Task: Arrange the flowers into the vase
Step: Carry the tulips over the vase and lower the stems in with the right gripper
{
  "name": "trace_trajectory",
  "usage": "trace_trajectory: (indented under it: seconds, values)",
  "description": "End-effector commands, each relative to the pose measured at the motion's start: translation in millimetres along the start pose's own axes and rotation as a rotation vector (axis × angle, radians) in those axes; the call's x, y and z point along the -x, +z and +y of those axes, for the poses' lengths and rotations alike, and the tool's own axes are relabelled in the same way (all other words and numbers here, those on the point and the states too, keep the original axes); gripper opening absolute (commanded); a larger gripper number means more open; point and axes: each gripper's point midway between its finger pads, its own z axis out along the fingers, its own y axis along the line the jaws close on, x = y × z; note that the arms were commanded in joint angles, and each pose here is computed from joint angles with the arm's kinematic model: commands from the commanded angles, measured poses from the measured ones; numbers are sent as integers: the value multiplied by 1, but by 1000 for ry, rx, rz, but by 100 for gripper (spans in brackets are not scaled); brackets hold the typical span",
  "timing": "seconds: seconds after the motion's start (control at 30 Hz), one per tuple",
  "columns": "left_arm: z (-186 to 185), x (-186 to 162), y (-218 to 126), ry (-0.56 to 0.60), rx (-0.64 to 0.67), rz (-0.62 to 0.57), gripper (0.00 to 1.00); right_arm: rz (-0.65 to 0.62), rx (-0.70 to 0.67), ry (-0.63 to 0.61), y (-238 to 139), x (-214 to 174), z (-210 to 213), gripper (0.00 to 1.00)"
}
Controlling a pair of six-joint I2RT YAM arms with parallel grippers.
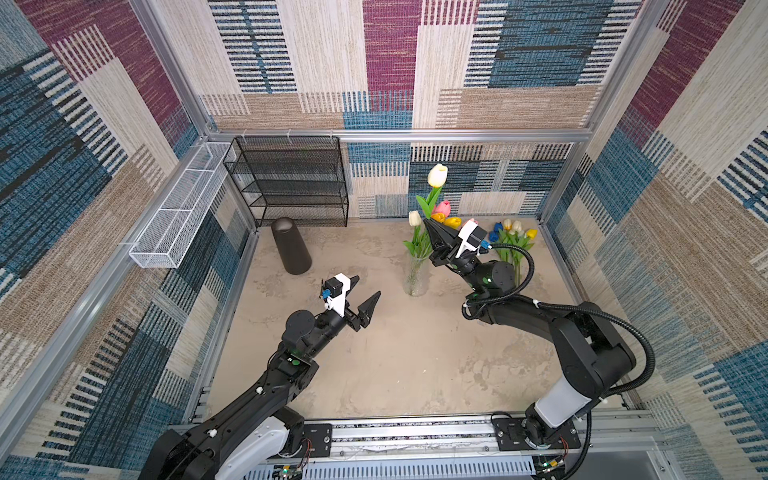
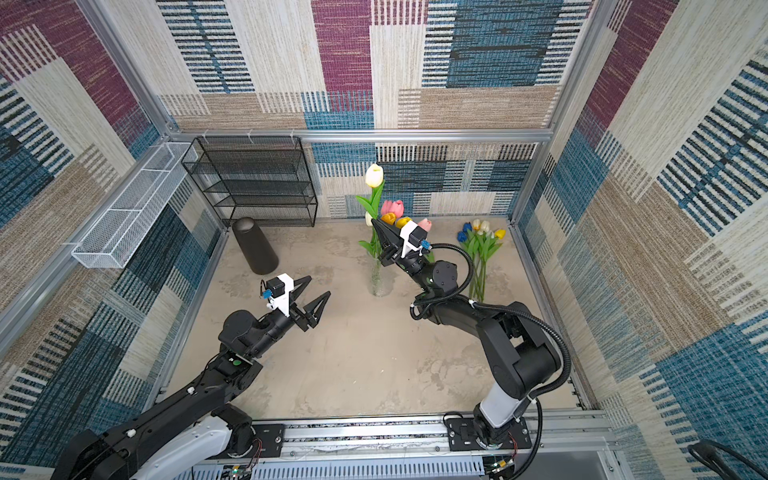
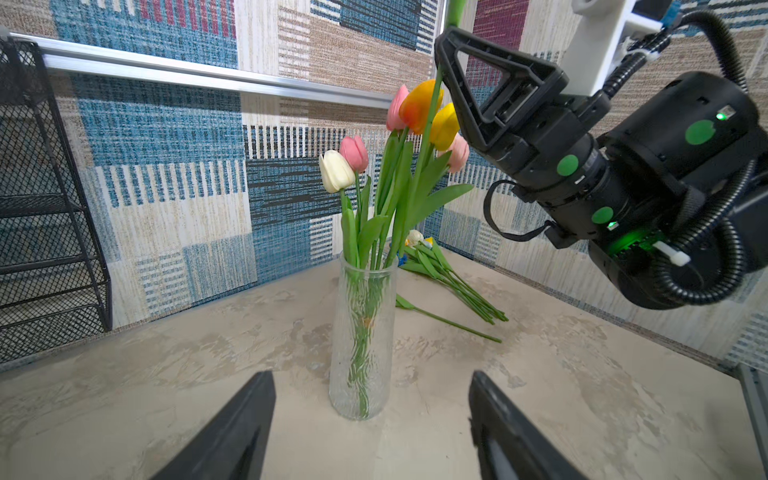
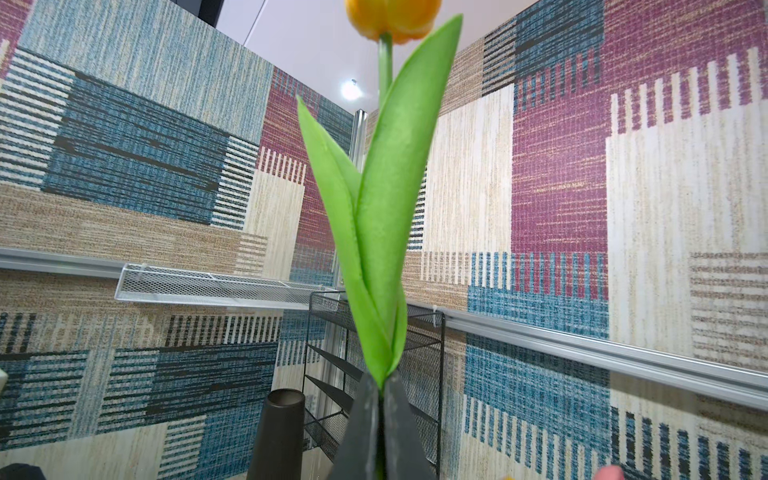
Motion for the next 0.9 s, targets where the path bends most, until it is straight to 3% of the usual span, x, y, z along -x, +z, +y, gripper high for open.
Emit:
trace_trajectory:
  seconds: [0.0, 0.4, 0.87]
  values:
    - [4, -4, 0, 33, 22, 11, 77, -109, -20, -66, -1, 21, -2, 0]
    - [7, -12, 5, 35, 27, 36, 77, -106, -35, -78, 0, -2, -7, 0]
    - [4, -8, 6, 36, 13, 33, 77, -150, -30, -121, 10, 13, -9, 0]
